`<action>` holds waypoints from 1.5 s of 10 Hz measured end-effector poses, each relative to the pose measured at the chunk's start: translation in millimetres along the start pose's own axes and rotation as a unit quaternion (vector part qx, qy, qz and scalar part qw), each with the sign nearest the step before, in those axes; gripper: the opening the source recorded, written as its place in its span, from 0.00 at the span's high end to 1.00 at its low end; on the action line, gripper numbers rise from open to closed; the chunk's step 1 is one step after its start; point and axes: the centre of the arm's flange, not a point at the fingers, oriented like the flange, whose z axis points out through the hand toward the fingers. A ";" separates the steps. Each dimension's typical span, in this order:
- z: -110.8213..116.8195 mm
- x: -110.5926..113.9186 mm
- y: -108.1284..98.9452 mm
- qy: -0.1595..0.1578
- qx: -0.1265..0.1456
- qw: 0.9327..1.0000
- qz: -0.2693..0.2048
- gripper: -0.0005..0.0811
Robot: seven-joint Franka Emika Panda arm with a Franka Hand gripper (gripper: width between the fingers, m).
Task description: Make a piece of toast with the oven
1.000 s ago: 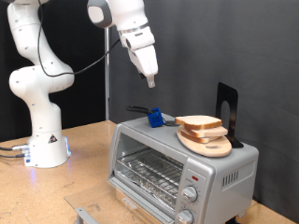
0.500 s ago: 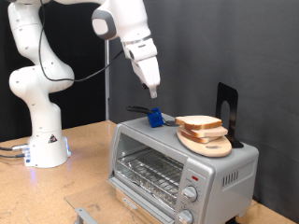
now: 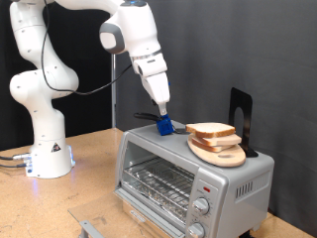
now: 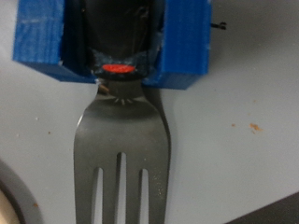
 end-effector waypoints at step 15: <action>45.7 -5.0 -1.8 -0.001 0.014 1.000 0.009 0.01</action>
